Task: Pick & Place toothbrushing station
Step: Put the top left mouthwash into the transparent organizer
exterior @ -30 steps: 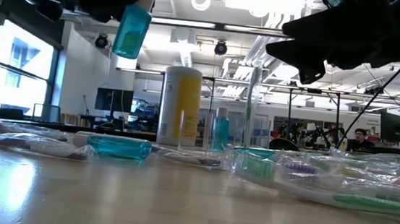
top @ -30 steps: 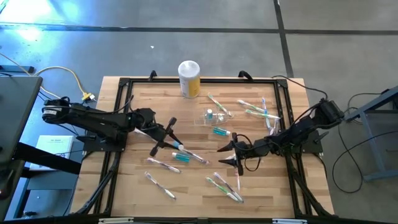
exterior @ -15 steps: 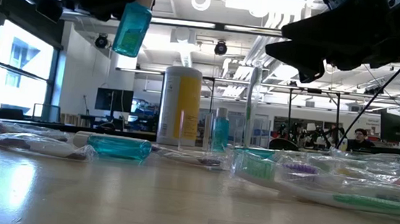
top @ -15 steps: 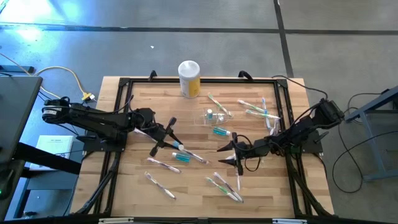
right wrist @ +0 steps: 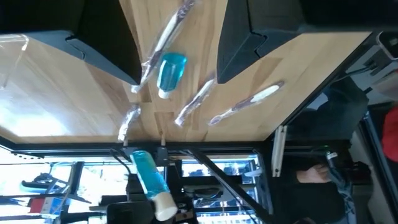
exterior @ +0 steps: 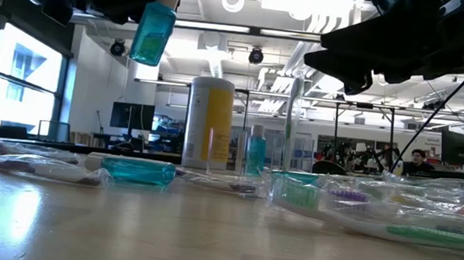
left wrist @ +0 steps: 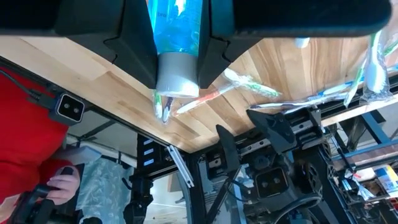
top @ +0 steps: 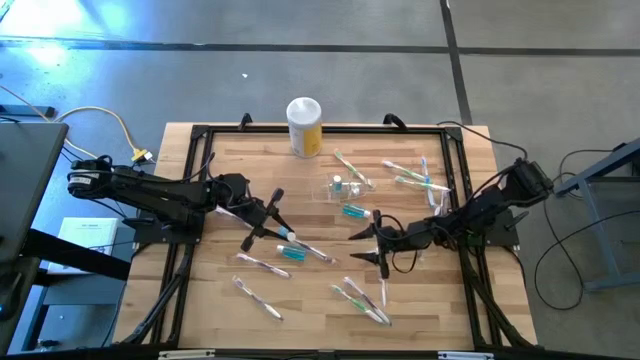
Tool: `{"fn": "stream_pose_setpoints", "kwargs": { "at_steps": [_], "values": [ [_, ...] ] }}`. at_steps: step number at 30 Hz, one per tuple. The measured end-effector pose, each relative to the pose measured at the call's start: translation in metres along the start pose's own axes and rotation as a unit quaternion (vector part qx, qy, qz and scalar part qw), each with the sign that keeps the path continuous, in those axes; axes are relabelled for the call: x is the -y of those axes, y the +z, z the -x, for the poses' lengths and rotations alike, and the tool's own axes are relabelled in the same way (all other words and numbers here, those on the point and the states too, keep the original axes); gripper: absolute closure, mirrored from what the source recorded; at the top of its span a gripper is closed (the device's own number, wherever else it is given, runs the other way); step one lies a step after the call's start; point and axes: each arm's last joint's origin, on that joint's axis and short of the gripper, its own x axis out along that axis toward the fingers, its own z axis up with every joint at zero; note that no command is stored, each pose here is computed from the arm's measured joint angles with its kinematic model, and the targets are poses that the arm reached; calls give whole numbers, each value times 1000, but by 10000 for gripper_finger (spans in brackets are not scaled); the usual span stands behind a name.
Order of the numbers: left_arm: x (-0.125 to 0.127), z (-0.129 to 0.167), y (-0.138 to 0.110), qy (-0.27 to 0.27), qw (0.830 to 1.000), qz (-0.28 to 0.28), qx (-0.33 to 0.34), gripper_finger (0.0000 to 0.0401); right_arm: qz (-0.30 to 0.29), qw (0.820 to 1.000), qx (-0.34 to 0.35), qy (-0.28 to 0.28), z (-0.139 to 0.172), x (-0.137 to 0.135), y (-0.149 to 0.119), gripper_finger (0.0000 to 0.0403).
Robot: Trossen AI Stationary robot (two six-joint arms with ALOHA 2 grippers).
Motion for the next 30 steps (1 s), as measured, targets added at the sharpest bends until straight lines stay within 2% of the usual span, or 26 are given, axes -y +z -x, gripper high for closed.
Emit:
{"fn": "stream_pose_setpoints", "kwargs": {
  "at_steps": [8, 15, 21, 23, 30],
  "values": [
    [-1, -4, -2, 1, 1000, 5, 3, 320, -2, 1000, 0, -5, -1, 3, 0, 200],
    [-7, -18, -10, 5, 999, -23, 26, 321, -1, 1000, -4, -2, -1, 2, -1, 200],
    [-8, -27, -18, -20, 999, -31, 29, 321, -1, 1000, -6, 19, 0, -2, -1, 200],
    [-10, -30, -15, -22, 999, -33, 35, 321, -1, 1000, -6, 20, 0, -2, -1, 200],
    [-18, -44, -1, -83, 993, -33, 80, 321, 4, 1000, -5, 16, 0, -2, -1, 200]
  ]
}}
